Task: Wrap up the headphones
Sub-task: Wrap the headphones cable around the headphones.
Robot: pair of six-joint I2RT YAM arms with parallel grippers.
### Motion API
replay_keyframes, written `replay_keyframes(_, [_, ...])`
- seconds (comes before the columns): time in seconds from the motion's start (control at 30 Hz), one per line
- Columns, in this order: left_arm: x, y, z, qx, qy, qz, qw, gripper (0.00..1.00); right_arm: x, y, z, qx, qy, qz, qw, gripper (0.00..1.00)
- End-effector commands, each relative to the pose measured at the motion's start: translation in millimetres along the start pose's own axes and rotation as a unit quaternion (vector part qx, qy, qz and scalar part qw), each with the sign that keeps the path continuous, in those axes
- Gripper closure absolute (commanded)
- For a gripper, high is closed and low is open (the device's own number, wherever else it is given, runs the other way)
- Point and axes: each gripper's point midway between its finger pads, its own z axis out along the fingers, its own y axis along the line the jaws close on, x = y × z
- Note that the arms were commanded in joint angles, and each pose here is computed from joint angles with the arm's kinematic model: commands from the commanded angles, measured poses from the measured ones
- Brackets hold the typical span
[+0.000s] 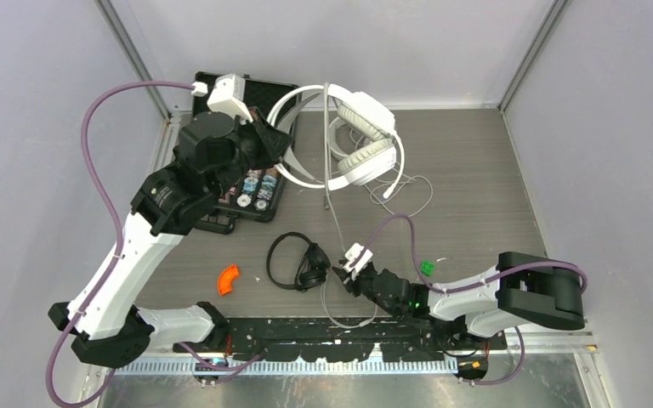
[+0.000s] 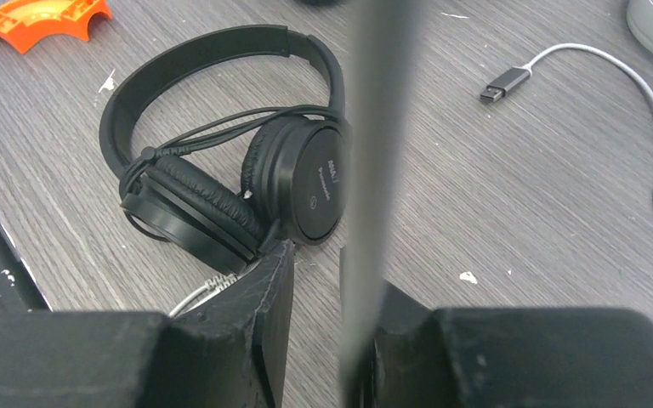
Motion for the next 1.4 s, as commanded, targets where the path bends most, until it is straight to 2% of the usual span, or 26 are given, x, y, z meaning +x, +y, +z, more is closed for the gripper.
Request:
replay_keyframes(0.0, [-55.9, -39.3, -27.4, 0.08, -0.077, -0.066, 0.992, 1.0, -15.0, -8.1, -1.7, 0.033, -0.043, 0.066, 0.996, 0.7])
replay_keyframes(0.1, [-54.1, -47.3, -34.1, 0.104, -0.067, -0.077, 0.989, 1.0, -12.3, -16.1, -5.5, 0.051, -0.047, 0.08, 0.994, 0.77])
replay_keyframes(0.27, [-45.2, -64.4, -51.1, 0.162, -0.036, -0.073, 0.984, 1.0, -25.0, -25.4, -10.9, 0.068, -0.069, 0.091, 0.991, 0.99])
replay_keyframes(0.3, [-41.3, -68.9, -55.0, 0.179, -0.028, -0.062, 0.981, 1.0, -29.6, -27.5, -12.1, 0.069, -0.075, 0.092, 0.991, 1.0])
replay_keyframes(0.5, [-8.0, -86.1, -76.5, 0.262, 0.044, -0.016, 0.964, 1.0, -59.1, -40.8, -15.1, 0.069, -0.09, 0.092, 0.989, 1.0])
replay_keyframes(0.63, [17.0, -88.9, -93.2, 0.308, 0.094, 0.037, 0.946, 1.0, -83.1, -55.7, -23.1, 0.059, -0.107, 0.115, 0.986, 1.0])
replay_keyframes(0.87, [42.5, -58.2, -92.0, 0.264, 0.132, 0.105, 0.95, 1.0, -100.9, -100.2, -47.0, 0.093, -0.115, 0.153, 0.977, 1.0])
replay_keyframes(1.07, [56.2, -62.0, -96.3, 0.311, 0.148, 0.165, 0.924, 1.0, -114.2, -118.3, -55.2, 0.11, -0.107, 0.147, 0.977, 1.0])
replay_keyframes(1.37, [72.4, -24.9, -80.1, 0.246, 0.191, 0.265, 0.913, 1.0, -140.0, -124.8, -62.0, 0.115, -0.101, 0.146, 0.977, 1.0])
